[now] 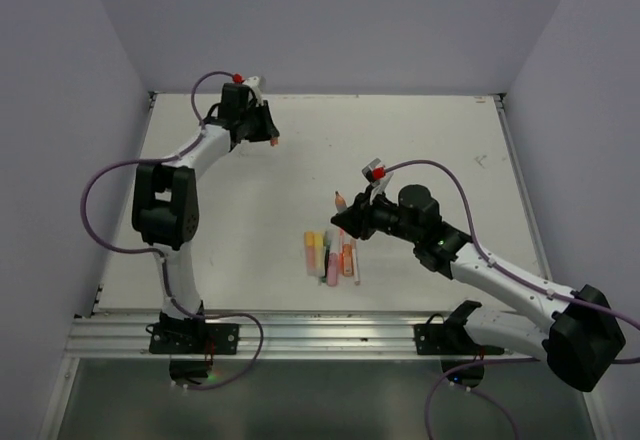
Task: Open the pen caps
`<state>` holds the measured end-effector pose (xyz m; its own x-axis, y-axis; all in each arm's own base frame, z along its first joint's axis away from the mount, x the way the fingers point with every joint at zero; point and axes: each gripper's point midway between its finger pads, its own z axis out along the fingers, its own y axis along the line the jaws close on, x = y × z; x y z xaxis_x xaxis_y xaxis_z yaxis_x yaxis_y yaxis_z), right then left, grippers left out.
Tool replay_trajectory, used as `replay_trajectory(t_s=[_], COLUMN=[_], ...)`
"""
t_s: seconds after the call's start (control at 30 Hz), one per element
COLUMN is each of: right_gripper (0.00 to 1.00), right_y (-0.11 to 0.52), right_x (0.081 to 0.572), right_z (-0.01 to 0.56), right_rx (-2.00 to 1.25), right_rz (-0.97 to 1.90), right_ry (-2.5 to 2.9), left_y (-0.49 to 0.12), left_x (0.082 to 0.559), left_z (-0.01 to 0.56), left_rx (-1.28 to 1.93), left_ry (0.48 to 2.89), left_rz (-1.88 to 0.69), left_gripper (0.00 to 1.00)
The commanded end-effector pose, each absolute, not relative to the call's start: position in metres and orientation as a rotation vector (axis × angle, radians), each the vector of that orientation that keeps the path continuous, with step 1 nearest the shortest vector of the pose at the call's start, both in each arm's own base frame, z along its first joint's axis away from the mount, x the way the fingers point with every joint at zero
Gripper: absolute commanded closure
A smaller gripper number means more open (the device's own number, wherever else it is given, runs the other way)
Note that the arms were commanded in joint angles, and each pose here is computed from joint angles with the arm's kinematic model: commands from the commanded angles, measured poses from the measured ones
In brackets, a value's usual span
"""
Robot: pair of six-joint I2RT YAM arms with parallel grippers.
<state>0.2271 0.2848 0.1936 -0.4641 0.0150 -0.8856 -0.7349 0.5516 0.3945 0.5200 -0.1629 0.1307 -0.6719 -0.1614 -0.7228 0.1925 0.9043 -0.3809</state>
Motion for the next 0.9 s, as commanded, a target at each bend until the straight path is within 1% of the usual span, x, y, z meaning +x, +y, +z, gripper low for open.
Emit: replay_trajectory(t_s=[0.0,0.03,0.1,0.13,0.2,0.23,0.3,0.4,0.53,0.57,0.6,0.63,0.7,0.73,0.8,0.83,0.87], right_gripper=[1.0,1.0,1.0,1.0,1.0,1.0,1.0,1.0,1.0,1.0,1.0,1.0,1.0,1.0,1.0,1.0,1.0], right_y=[0.283,0.284,0.286,0.287,0.288,0.289,0.291,0.294,0.296,0.296,0.296,0.296,0.297,0.297,0.297,0.297,0.296], right_x=[0.239,0.24,0.241,0.241,0.243,0.244,0.246,0.247,0.248,0.248,0.248,0.248,0.249,0.248,0.248,0.248,0.249], right_z=[0.197,0.194,0.192,0.191,0.19,0.189,0.189,0.187,0.186,0.185,0.184,0.184,0.184,0.184,0.186,0.187,0.188], right_rx=[-0.522,-0.523,-0.528,-0.529,-0.53,-0.529,-0.532,-0.536,-0.533,-0.533,-0.533,-0.532,-0.529,-0.53,-0.526,-0.523,-0.52], right_rz=[0.975,0.973,0.979,0.978,0.979,0.979,0.981,0.986,0.998,0.997,1.0,0.998,1.0,1.002,1.004,1.005,1.005], right_ry=[1.856,1.864,1.872,1.873,1.879,1.879,1.883,1.887,1.887,1.888,1.889,1.889,1.89,1.889,1.885,1.88,1.877], left_y=[-0.128,-0.125,-0.123,-0.12,-0.116,-0.114,-0.111,-0.108,-0.105,-0.104,-0.104,-0.103,-0.105,-0.105,-0.108,-0.109,-0.109], left_x=[0.522,0.523,0.536,0.535,0.546,0.545,0.551,0.558,0.561,0.562,0.562,0.563,0.562,0.562,0.561,0.563,0.563], left_z=[0.099,0.078,0.077,0.057,0.057,0.044,0.041,0.037,0.023,0.022,0.02,0.016,0.016,0.016,0.02,0.03,0.034], left_rx=[0.04,0.037,0.035,0.03,0.019,0.02,0.013,0.012,0.023,0.025,0.027,0.025,0.026,0.024,0.03,0.021,0.018], left_ry=[2.411,2.46,2.455,2.506,2.505,2.54,2.539,2.532,2.551,2.551,2.552,2.553,2.555,2.553,2.547,2.525,2.514], left_rz=[-0.302,-0.287,-0.286,-0.271,-0.262,-0.25,-0.24,-0.238,-0.233,-0.231,-0.23,-0.232,-0.24,-0.247,-0.267,-0.275,-0.28], left_gripper=[1.0,1.0,1.0,1.0,1.0,1.0,1.0,0.97,0.86,0.79,0.76,0.7,0.62,0.57,0.51,0.44,0.4])
